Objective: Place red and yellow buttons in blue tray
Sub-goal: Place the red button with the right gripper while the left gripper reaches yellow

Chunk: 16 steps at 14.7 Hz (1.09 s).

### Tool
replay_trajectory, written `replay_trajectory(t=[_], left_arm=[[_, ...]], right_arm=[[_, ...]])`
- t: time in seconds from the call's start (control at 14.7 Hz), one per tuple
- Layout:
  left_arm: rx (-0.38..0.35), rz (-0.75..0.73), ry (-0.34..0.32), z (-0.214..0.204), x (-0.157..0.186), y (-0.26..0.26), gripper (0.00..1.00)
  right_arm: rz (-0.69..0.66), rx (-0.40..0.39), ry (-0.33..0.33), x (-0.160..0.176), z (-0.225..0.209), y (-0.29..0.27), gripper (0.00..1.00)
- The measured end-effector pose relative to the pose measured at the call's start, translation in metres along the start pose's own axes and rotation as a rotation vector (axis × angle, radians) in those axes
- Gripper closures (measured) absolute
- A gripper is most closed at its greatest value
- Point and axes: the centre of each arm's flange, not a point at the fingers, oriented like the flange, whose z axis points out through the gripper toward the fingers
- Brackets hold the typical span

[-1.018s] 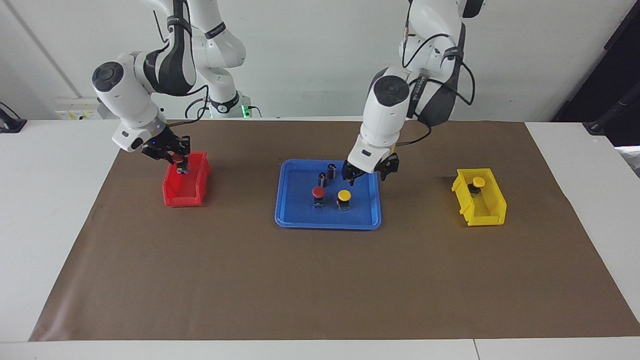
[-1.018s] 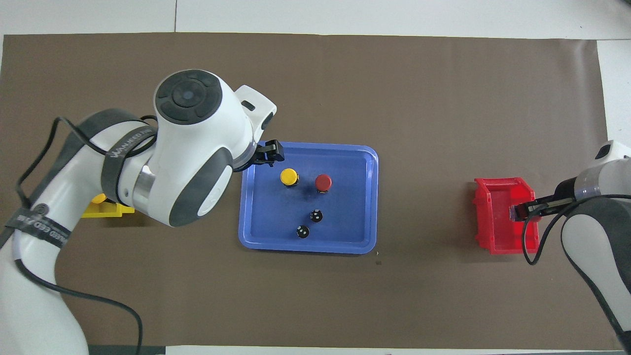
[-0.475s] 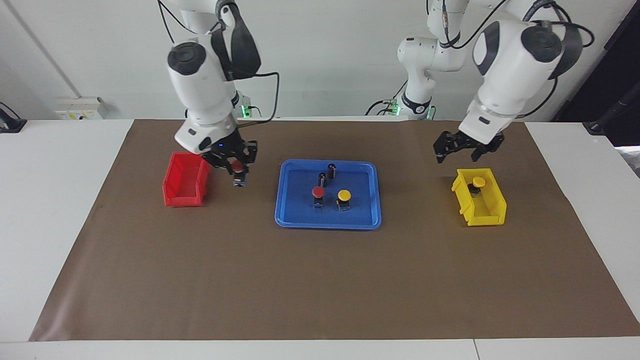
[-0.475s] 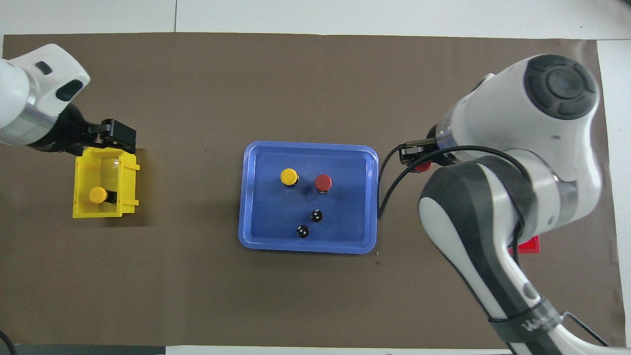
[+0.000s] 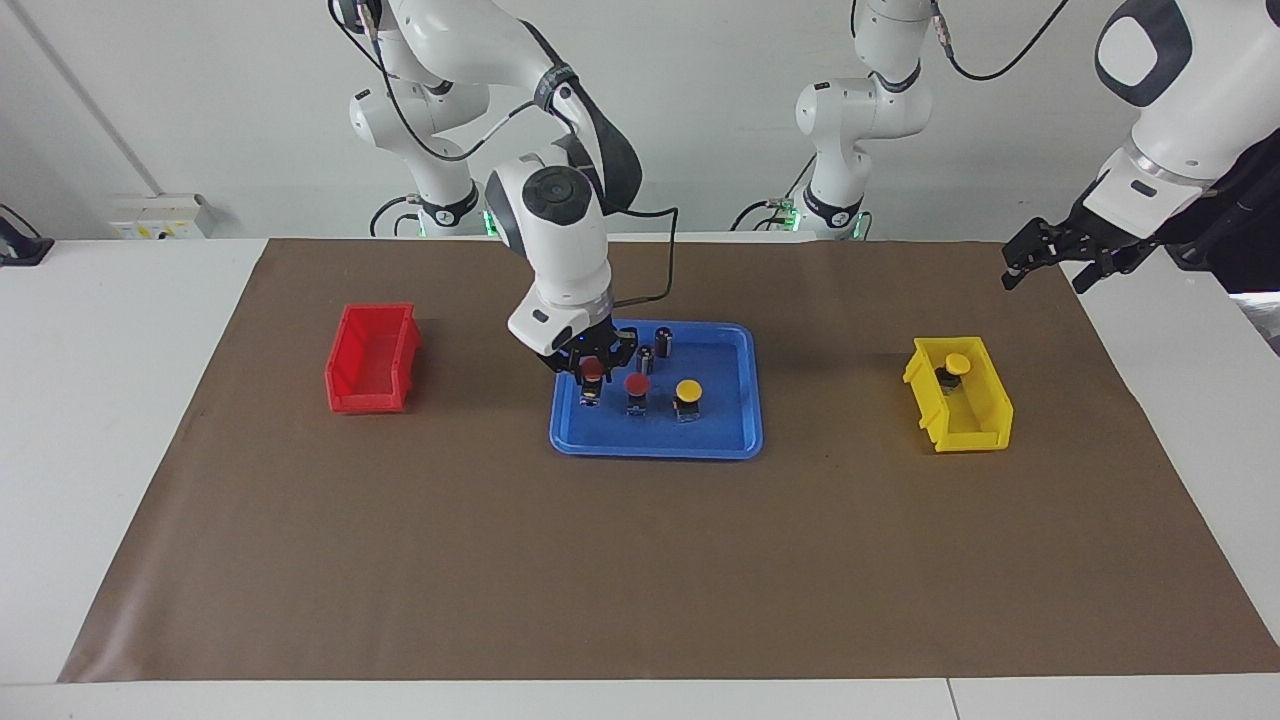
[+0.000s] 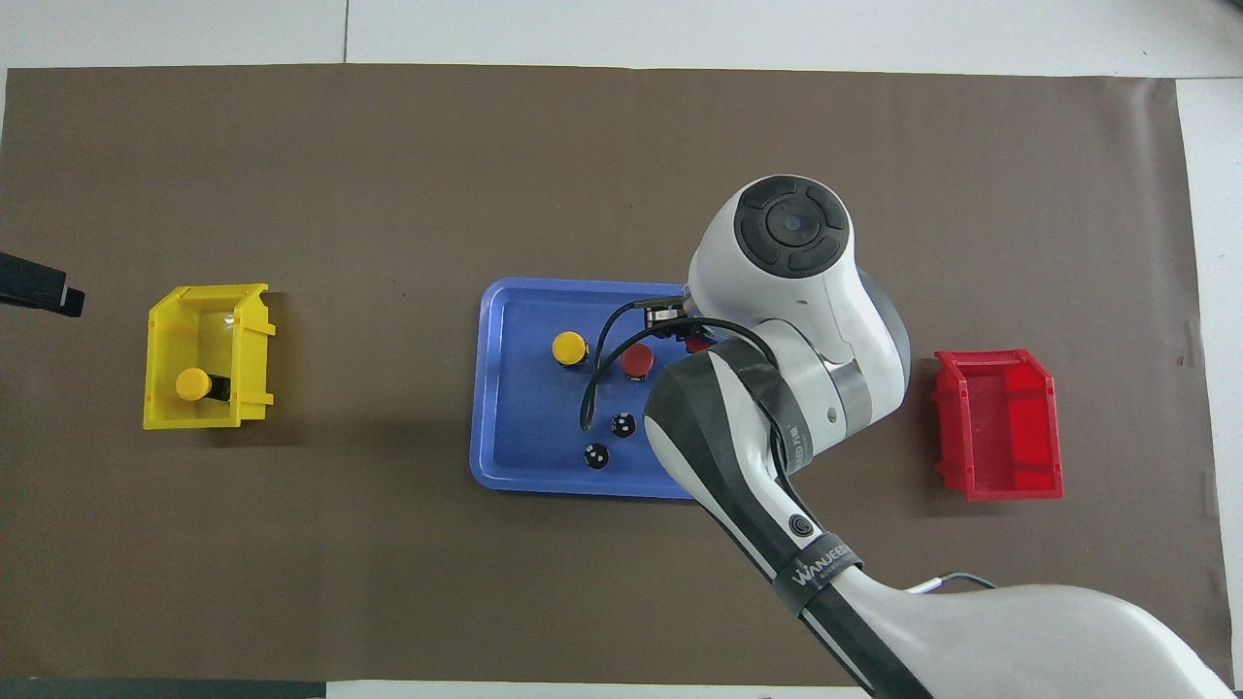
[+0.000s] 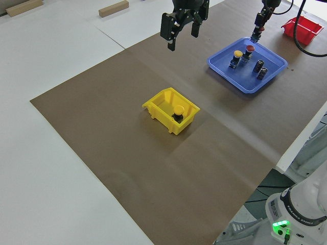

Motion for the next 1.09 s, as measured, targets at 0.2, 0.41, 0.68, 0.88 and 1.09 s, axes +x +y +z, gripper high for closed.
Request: replay_trajectory(t=[0.2, 0.41, 0.68, 0.88, 1.09], left_arm=[[0.001, 0.008, 0.001, 0.001, 0.001, 0.005, 0.00], [0.007, 0.005, 0.036, 0.023, 0.011, 0.001, 0.00], [0.016, -0.019, 0.065, 0.112, 0.025, -0.015, 0.01], [0.015, -0.026, 0.042, 0.165, 0.024, -0.018, 0.22], [0.015, -0.031, 0.036, 0.191, 0.017, -0.020, 0.34]], right_arm=[[0.007, -0.003, -0.003, -0.003, 0.015, 0.006, 0.59], [0.009, 0.004, 0.005, -0.007, 0.029, 0.007, 0.59], [0.023, 0.069, 0.004, -0.010, 0.041, 0.008, 0.59], [0.010, 0.067, -0.015, -0.015, 0.051, 0.010, 0.59], [0.005, 0.066, -0.020, -0.016, 0.054, 0.011, 0.50]])
